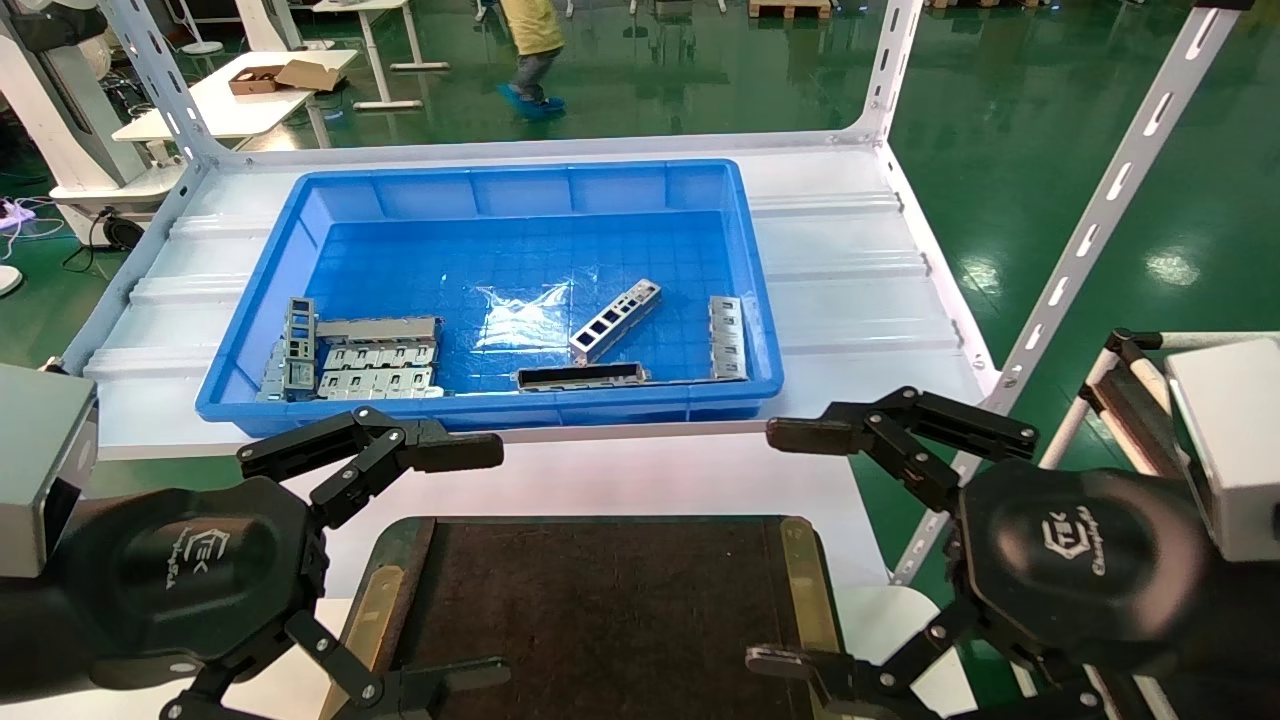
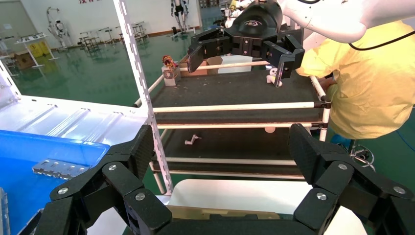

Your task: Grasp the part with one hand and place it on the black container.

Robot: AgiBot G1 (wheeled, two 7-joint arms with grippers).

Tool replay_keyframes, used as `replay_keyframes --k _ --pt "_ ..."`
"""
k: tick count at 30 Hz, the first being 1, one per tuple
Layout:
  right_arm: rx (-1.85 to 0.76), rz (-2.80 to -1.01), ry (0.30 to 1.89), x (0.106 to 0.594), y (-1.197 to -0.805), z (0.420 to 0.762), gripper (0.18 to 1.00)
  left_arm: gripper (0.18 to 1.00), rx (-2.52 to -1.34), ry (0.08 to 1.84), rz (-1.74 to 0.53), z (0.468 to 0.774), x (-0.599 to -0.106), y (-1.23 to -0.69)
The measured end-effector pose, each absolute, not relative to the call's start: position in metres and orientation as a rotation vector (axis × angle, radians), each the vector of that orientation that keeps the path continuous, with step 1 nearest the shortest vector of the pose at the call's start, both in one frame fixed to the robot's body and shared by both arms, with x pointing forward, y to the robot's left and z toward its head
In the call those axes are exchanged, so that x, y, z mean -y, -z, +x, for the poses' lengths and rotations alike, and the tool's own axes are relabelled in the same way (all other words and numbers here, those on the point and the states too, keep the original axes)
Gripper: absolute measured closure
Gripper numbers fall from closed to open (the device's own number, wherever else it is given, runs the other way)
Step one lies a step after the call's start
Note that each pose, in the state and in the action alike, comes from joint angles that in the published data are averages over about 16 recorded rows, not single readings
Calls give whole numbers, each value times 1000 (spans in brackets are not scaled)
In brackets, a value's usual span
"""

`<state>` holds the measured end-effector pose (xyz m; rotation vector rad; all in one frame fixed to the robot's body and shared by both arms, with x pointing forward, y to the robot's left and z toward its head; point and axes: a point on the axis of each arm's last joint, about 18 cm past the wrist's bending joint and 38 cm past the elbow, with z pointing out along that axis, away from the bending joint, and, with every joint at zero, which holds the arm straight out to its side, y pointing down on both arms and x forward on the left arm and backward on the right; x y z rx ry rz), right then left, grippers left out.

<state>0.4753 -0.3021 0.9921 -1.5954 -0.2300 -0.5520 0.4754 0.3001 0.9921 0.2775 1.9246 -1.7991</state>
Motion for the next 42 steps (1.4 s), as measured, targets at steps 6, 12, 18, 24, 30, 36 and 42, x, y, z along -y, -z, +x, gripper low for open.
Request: replay_keyframes --k 6,12,18,24,30,36,42 --pt "230 -1595 552 302 -992 475 178 184 -1925 1799 278 475 -300 -992" --pt "230 -1595 552 302 -992 475 178 184 -1920 1792 277 477 -300 -992" --pt "230 -1595 552 302 -992 475 178 184 -1910 1780 266 482 -299 -994" --pt "230 -1595 552 302 -992 475 178 184 -1885 1773 226 495 -295 -998" --pt "230 -1595 552 302 -992 475 178 184 -1851 1773 162 516 -287 -1005" --pt "230 -1595 552 302 -992 475 178 184 -1818 1753 91 547 -276 -1013" --pt "230 -1595 552 302 -992 475 178 184 -1791 1688 15 586 -263 -1021"
